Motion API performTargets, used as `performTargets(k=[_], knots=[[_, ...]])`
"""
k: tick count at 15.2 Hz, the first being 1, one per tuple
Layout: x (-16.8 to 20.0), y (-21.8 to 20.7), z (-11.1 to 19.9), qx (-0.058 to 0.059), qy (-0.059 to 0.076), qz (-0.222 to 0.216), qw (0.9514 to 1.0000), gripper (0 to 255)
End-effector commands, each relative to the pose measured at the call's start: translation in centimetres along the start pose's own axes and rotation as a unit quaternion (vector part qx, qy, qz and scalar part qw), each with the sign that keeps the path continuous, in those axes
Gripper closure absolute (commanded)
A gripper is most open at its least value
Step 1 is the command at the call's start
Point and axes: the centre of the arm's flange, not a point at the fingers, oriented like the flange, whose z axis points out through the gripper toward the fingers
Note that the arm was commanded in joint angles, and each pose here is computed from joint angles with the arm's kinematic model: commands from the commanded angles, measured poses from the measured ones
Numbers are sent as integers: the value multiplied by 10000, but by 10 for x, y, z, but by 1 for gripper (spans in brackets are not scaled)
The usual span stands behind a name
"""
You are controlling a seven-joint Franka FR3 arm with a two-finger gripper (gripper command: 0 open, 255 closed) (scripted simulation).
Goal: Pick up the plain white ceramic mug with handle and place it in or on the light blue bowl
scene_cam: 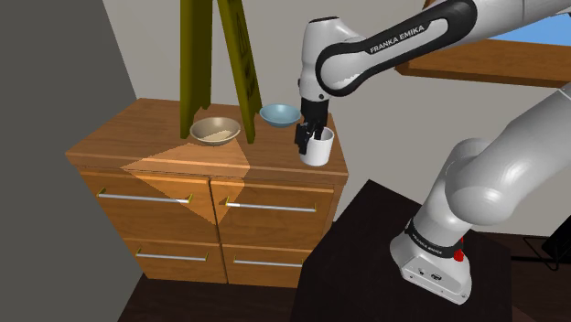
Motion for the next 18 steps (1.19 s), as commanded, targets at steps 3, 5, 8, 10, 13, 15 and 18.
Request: performTargets(k=[3, 5, 8, 10, 13, 15, 18], knots=[[0, 0, 2, 0, 2, 0, 10000, 0], [0, 0, 2, 0, 2, 0, 10000, 0], [0, 0, 2, 0, 2, 0, 10000, 255], [0, 0, 2, 0, 2, 0, 10000, 255], [0, 0, 2, 0, 2, 0, 10000, 255], [0, 0, 2, 0, 2, 0, 10000, 255], [0, 0, -4, 0, 2, 0, 10000, 255]])
